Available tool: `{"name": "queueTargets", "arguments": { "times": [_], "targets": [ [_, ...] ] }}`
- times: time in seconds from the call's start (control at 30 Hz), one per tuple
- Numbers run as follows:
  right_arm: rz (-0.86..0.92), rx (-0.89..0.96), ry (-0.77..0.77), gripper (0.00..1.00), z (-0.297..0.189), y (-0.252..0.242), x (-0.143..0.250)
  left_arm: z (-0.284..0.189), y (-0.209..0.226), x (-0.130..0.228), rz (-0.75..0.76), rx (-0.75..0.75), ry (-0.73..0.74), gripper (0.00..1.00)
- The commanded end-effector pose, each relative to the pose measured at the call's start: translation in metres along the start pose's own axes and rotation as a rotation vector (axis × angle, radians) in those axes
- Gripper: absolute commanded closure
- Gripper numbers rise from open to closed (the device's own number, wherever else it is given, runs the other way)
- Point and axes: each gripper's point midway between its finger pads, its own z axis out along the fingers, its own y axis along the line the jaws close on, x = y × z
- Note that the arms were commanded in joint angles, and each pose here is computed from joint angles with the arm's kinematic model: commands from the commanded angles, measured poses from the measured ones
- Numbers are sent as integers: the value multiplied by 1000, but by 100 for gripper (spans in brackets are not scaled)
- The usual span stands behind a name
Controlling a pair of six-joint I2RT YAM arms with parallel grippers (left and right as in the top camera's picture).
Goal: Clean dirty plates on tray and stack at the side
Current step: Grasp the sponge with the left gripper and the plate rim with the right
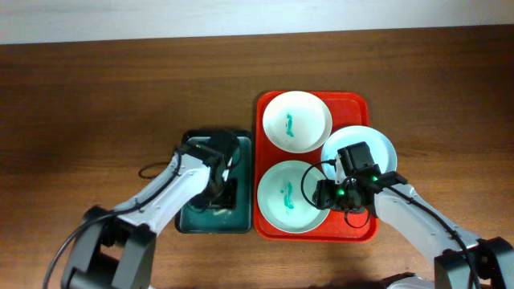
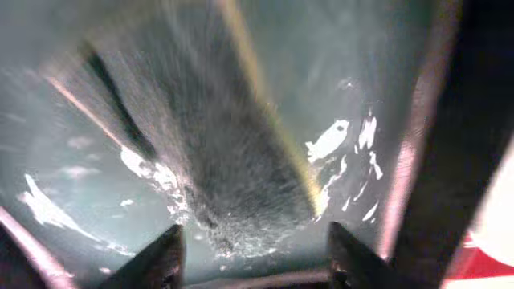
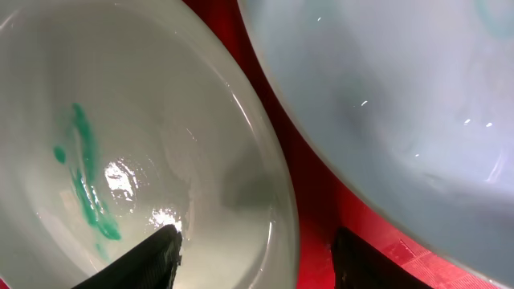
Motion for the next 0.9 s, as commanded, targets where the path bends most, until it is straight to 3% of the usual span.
{"name": "queueTargets", "arguments": {
  "times": [0.0, 0.2, 0.3, 0.33, 0.37, 0.43, 0.53, 0.57, 0.6, 0.63, 0.77, 0.87],
  "targets": [
    [4, 53, 30, 37, 6, -11, 10, -25, 23, -30, 6, -134, -153, 36],
    [4, 52, 30, 37, 6, -11, 10, 11, 31, -48, -11, -196, -155, 43],
    [4, 53, 30, 37, 6, -12, 10, 32, 29, -43, -8, -187, -92, 67],
    [4, 53, 31, 37, 6, -11, 10, 33, 27, -45, -8, -180, -98, 95],
    [4, 52, 30, 37, 6, -11, 10, 31, 26, -49, -8, -175, -113, 100],
    [4, 52, 31, 37, 6, -11, 10, 18, 13, -66, 46, -134, -149, 100],
    [4, 53, 31, 37, 6, -11, 11, -5, -3, -80, 120, -79, -171, 81],
    [4, 53, 32, 37, 6, -12, 11, -11, -4, -81, 120, -81, -165, 58],
    [4, 54, 34, 37, 6, -12, 11, -13, -3, -78, 120, -85, -151, 44],
    [5, 54, 34, 37, 6, -12, 11, -14, -2, -75, 119, -88, -139, 38],
    [6, 57, 40, 37, 6, -12, 13, -9, 4, -54, 103, -104, -52, 35],
    [6, 56, 39, 37, 6, -12, 13, 7, -5, -49, 69, -32, -49, 46]
  ]
}}
